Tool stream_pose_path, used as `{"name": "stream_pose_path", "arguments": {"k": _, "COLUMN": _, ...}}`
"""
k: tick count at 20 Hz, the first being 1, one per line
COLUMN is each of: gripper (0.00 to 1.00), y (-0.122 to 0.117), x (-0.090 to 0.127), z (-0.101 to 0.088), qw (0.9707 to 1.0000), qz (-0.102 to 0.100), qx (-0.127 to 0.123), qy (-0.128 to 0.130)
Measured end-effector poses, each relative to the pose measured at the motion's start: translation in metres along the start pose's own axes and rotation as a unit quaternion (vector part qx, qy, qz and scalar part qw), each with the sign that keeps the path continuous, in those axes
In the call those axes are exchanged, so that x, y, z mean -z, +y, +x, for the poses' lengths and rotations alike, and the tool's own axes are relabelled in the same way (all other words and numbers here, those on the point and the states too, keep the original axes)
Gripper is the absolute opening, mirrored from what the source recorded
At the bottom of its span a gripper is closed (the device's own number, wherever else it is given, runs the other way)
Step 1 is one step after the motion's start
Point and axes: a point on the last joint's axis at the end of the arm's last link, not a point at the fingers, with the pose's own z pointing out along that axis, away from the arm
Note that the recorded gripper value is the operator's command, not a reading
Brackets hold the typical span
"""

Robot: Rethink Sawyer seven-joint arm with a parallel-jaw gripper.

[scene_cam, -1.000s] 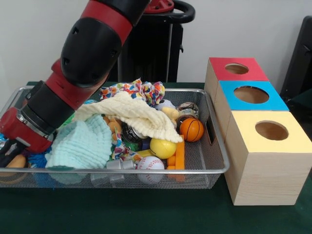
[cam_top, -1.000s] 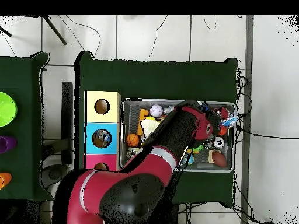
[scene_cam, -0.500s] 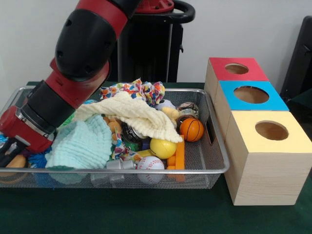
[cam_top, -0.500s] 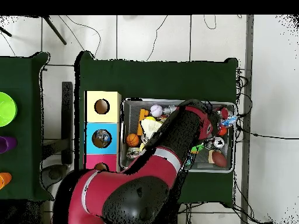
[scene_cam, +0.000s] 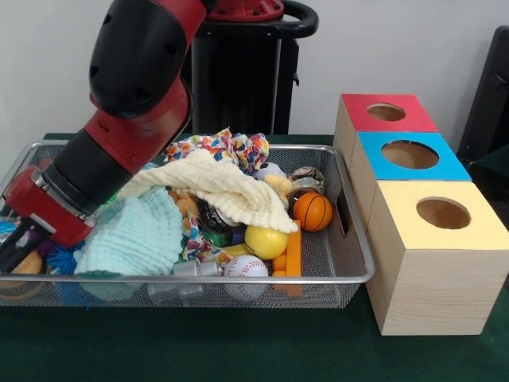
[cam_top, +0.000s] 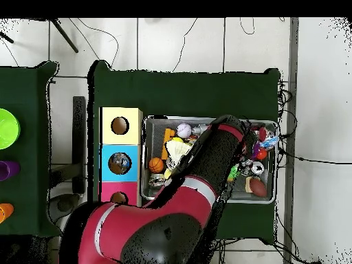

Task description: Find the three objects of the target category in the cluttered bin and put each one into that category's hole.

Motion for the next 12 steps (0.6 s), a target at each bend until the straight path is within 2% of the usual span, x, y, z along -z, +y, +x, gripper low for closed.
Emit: {"name": "stream_pose_path", "arguments": {"k": 12, "gripper": 0.00, "y": -0.018, "x": 0.014, "z": -0.026, "qw": 0.9994, "qz": 0.006, "qx": -0.030, "qy": -0.013}}
